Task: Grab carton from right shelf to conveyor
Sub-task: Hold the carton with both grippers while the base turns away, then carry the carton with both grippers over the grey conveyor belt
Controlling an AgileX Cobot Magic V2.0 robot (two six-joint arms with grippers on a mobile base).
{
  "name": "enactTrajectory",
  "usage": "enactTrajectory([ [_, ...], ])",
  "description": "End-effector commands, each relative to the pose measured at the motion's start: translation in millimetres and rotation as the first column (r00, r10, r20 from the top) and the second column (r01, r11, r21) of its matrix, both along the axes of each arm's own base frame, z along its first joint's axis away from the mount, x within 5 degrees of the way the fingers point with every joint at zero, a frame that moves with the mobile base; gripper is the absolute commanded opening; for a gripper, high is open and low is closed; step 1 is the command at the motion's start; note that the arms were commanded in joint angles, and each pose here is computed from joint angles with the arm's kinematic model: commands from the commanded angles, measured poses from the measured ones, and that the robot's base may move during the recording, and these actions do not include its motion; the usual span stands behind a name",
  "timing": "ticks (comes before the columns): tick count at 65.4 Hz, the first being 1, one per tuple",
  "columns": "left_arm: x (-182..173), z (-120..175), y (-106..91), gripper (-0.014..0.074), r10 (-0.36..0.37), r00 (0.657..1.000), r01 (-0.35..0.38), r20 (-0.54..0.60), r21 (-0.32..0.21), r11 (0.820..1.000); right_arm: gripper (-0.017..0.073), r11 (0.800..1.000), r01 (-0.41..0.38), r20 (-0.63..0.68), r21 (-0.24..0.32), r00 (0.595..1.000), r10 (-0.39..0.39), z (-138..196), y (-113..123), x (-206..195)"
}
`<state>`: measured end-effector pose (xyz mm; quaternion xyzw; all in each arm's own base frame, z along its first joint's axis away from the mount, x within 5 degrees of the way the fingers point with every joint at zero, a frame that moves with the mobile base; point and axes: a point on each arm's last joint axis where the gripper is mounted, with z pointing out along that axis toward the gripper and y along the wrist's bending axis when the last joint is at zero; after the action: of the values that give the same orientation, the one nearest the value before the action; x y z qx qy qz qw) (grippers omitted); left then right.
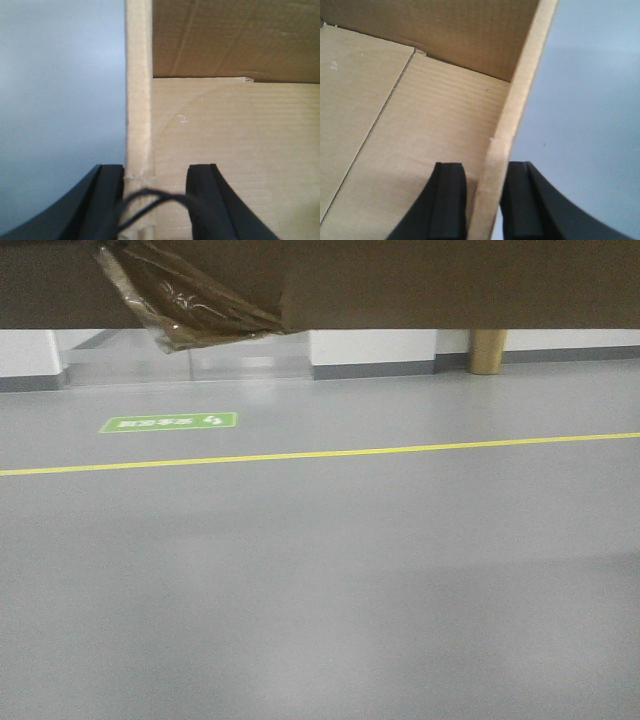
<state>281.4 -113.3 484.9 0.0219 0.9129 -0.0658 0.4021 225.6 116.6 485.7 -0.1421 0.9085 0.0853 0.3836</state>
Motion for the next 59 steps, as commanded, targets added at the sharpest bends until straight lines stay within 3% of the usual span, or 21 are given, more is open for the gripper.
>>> enactTrajectory([
  [1,-4,7,-8.3,-0.0018,-0.063,0.997,0.065,0.05,-0.046,0.997,-0.0063,0.999,-0.036,0.058,0.033,0.998,0.034,7,2,-1],
  [39,-2,9,-5.0,-0.0018,-0.044,0.996,0.045,0.082,-0.013,0.999,-0.0063,0.999,-0.036,0.058,0.033,0.998,0.034,7,2,-1],
  [59,1,11,2.6,-0.0018,-0.004,0.993,-0.003,0.117,0.061,0.998,-0.0063,0.999,-0.037,0.063,0.036,0.997,0.035,7,2,-1],
])
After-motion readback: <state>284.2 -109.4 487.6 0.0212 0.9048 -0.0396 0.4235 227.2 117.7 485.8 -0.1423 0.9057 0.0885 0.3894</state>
